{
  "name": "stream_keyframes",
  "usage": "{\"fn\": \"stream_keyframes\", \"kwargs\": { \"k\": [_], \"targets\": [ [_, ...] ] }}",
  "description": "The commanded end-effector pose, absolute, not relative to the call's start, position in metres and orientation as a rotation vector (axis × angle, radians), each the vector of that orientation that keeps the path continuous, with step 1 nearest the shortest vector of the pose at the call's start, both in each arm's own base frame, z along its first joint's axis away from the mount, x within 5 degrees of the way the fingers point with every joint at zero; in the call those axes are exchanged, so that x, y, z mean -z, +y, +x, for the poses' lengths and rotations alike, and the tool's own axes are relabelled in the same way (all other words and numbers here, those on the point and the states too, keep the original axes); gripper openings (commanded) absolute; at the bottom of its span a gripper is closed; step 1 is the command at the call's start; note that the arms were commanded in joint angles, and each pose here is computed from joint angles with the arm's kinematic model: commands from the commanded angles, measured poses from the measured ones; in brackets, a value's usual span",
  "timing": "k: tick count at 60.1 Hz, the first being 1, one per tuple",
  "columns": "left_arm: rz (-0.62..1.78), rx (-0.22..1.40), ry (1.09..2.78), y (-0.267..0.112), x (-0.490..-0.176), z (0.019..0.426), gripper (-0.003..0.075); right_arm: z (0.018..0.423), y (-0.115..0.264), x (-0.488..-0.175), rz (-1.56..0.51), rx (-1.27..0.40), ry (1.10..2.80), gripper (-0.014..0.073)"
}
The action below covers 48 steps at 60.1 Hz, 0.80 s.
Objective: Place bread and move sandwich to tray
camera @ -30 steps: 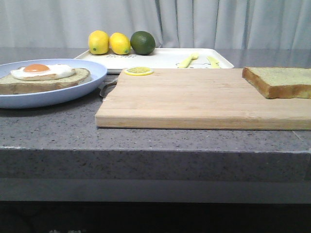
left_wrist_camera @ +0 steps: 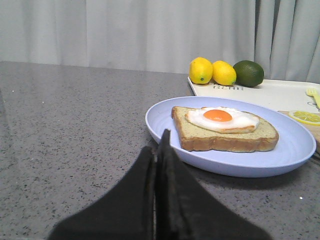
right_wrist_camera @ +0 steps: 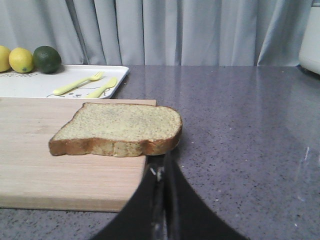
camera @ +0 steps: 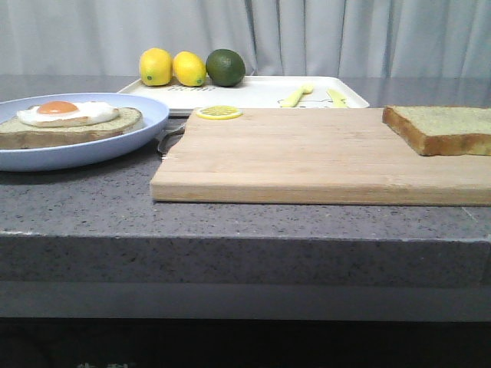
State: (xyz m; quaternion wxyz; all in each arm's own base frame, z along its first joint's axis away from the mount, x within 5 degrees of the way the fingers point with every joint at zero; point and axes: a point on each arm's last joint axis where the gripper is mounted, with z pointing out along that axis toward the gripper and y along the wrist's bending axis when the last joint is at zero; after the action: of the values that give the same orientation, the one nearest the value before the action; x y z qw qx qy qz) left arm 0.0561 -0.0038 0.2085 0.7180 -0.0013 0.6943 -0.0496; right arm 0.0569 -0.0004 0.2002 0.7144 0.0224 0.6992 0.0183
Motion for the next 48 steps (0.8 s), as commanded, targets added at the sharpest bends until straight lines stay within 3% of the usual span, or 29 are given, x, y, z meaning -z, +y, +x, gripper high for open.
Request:
{"fn": "stream_keyframes", "kwargs": {
  "k": [1, 21, 35, 48],
  "targets": [
    [-0.008, 0.118, 1.437, -0.004, -0.215, 0.054, -0.0018, 0.054, -0.001, -0.21, 0.042, -0.031, 1.435, -0.0067],
    [-0.01, 0.123, 1.352, -0.003, -0.232, 0.051, -0.0018, 0.05, 0.0, -0.23, 0.038, -0.034, 1.363, -0.0067],
    [-0.011, 0.132, 1.291, -0.002, -0.293, 0.034, -0.0018, 0.033, -0.001, -0.291, 0.042, -0.029, 1.35, -0.0067],
    [-0.006, 0.133, 1.356, -0.002, -0.35, 0.026, -0.0018, 0.03, -0.001, -0.337, 0.049, -0.023, 1.466, -0.0067]
  ]
}}
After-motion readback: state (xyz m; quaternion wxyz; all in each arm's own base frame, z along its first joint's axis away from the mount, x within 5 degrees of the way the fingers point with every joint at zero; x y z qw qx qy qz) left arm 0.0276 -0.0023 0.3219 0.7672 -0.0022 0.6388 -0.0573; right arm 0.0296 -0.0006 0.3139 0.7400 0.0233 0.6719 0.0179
